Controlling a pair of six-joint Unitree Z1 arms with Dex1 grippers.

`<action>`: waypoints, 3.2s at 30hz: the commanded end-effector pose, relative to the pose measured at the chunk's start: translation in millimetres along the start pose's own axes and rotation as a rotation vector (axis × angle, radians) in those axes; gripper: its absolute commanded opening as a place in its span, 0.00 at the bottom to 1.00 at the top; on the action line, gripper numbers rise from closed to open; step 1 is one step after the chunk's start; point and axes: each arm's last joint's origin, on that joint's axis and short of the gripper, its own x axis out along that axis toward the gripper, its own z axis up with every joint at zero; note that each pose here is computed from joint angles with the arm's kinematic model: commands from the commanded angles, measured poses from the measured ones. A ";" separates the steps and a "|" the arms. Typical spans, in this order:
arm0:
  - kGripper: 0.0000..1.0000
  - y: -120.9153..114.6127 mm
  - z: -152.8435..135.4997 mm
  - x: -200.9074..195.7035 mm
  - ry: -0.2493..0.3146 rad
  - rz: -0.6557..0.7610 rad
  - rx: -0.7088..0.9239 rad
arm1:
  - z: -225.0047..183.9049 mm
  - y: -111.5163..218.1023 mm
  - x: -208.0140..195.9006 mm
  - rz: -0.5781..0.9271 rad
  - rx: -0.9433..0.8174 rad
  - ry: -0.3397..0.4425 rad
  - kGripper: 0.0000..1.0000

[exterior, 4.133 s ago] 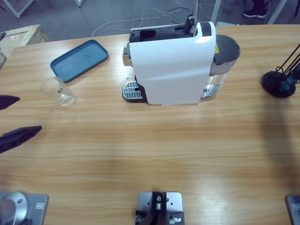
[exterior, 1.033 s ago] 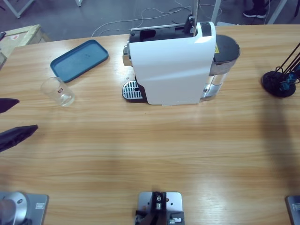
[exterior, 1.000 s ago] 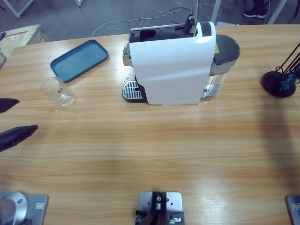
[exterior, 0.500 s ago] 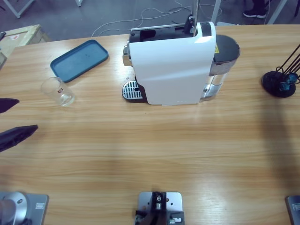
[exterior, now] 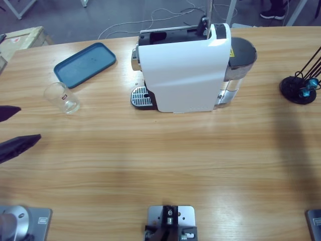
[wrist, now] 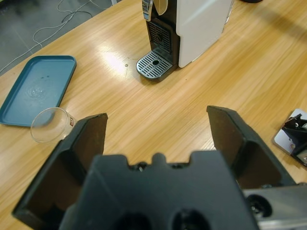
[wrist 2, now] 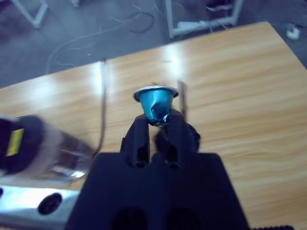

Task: Pour coffee

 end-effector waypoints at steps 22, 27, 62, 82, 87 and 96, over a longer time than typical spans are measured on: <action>0.95 2.6 -4.5 -1.7 0.046 0.056 0.009 | 11.4 300.6 72.0 0.884 -1.157 0.170 0.00; 0.95 2.8 -5.1 -2.9 0.040 0.057 0.007 | 12.8 319.7 97.9 0.875 -1.161 0.161 0.00; 0.95 2.8 -6.3 -3.4 0.032 0.057 0.007 | -8.6 294.4 132.6 0.784 -1.172 0.297 0.09; 0.95 2.4 -5.6 -1.9 0.038 0.051 0.010 | -11.8 281.0 -0.8 0.894 -0.862 0.225 0.00; 0.91 2.2 -4.8 -1.2 0.040 0.049 0.007 | -32.4 206.7 -27.4 0.658 -0.491 0.197 0.00; 0.91 1.3 -3.5 3.7 0.051 0.040 0.008 | 11.5 186.8 28.5 0.299 -0.078 -0.040 0.00</action>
